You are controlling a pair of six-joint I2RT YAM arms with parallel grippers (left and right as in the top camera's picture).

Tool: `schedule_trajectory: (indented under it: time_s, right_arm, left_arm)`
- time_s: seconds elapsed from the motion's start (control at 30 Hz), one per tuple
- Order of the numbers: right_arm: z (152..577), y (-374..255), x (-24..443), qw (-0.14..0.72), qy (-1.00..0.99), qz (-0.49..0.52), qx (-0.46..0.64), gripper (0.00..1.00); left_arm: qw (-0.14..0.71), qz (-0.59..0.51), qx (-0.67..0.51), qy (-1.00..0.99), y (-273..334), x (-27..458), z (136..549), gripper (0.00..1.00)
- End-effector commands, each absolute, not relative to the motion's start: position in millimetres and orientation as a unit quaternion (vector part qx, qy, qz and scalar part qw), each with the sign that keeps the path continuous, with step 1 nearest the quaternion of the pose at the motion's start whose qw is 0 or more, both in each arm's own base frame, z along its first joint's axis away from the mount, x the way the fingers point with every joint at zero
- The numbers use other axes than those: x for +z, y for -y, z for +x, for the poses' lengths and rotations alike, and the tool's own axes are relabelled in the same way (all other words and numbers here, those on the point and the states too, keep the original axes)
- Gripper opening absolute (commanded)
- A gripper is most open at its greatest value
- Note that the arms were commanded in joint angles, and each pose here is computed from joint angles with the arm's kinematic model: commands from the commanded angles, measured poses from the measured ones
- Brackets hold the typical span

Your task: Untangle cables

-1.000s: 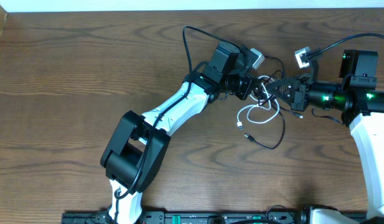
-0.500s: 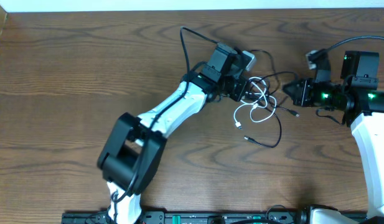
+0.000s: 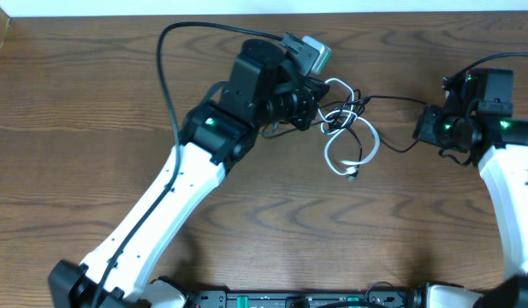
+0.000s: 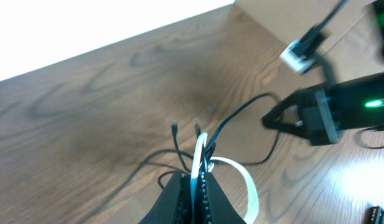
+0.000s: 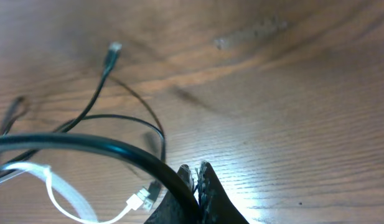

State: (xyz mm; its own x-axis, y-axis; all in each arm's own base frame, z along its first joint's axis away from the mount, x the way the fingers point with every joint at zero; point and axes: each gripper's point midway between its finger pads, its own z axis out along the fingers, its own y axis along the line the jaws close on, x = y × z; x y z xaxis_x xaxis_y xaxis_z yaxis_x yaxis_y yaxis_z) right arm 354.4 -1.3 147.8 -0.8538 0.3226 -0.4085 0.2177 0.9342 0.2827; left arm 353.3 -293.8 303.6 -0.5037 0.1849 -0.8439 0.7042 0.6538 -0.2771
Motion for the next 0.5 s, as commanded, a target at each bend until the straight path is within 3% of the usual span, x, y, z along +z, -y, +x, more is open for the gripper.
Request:
schedule_trajectory:
  time_s: [0.0, 0.47]
  right_arm:
    - [356.3, 10.4, 127.9, 0.203, -0.961, 0.164, 0.094, 0.01]
    - [350.5, 9.2, 49.9, 0.088, -0.977, 0.176, 0.088, 0.01]
  left_arm:
    - [0.45, 0.266, -0.311, -0.794, 280.4, 333.9, 350.3, 0.07]
    - [0.572, 0.25, -0.337, -0.705, 249.3, 440.0, 317.0, 0.07]
